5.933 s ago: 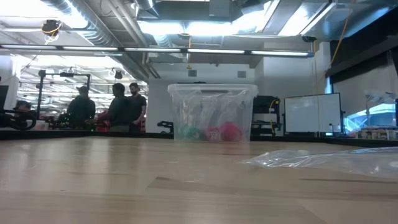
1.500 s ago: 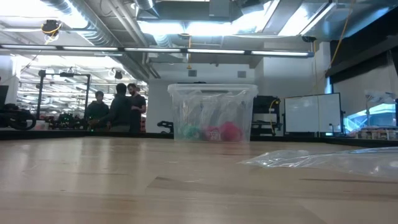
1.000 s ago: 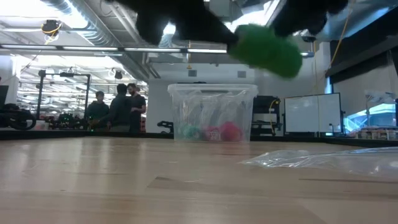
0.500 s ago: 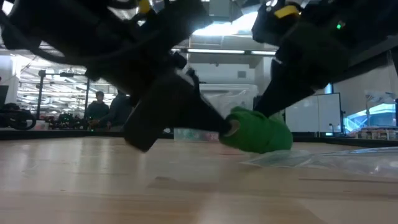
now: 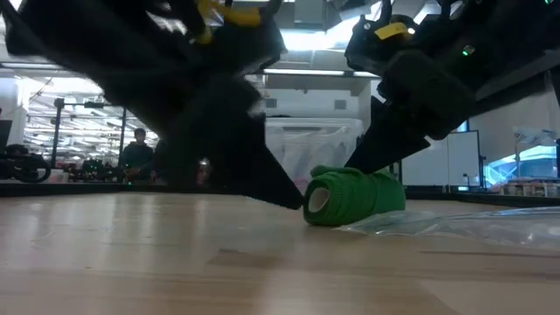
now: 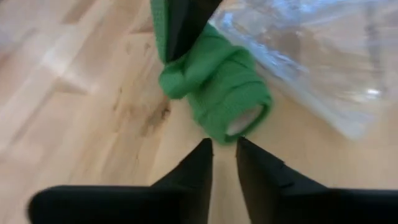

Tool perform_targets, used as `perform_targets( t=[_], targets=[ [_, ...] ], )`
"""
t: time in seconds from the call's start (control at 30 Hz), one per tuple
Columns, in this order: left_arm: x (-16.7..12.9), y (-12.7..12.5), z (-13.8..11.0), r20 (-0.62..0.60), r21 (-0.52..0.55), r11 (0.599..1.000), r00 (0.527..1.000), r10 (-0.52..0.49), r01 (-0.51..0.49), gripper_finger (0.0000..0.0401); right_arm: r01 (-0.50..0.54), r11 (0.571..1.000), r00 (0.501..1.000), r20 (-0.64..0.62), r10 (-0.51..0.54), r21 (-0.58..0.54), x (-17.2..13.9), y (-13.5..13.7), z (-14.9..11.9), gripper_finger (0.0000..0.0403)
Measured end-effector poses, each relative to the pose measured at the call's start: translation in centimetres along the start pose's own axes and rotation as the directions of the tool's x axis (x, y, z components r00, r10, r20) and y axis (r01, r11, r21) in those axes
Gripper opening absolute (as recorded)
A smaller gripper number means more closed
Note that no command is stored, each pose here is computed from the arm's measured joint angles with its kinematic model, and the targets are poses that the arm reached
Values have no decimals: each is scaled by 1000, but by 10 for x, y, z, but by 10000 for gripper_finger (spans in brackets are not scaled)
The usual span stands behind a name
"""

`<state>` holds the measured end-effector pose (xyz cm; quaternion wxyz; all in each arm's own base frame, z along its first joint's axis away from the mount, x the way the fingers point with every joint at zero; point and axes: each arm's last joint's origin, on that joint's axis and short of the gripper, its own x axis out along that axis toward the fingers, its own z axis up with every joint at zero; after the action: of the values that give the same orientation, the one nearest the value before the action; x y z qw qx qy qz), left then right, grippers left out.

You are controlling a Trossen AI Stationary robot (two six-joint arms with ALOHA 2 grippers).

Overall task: Roll bandage
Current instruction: Roll the green bandage

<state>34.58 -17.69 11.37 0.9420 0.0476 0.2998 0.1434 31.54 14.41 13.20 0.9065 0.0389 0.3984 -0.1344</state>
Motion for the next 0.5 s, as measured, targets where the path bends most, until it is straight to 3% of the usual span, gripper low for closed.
perform_targets(
  t=[0.13,0.27,0.37,0.5],
  targets=[
    [-22,4,17,-5,-30,998,998,-58,58,107,1,1000,1000,2,-1,0,0,0,0,14],
    [-38,10,43,123,-92,994,992,-43,54,121,1,1000,1000,3,-1,0,0,0,0,14],
    [-28,19,52,183,-108,994,983,16,4,119,2,1000,1000,5,-2,0,0,0,0,14],
    [3,35,43,124,-184,982,990,67,-43,109,2,1000,1000,7,-2,1,0,0,0,14]
  ],
)
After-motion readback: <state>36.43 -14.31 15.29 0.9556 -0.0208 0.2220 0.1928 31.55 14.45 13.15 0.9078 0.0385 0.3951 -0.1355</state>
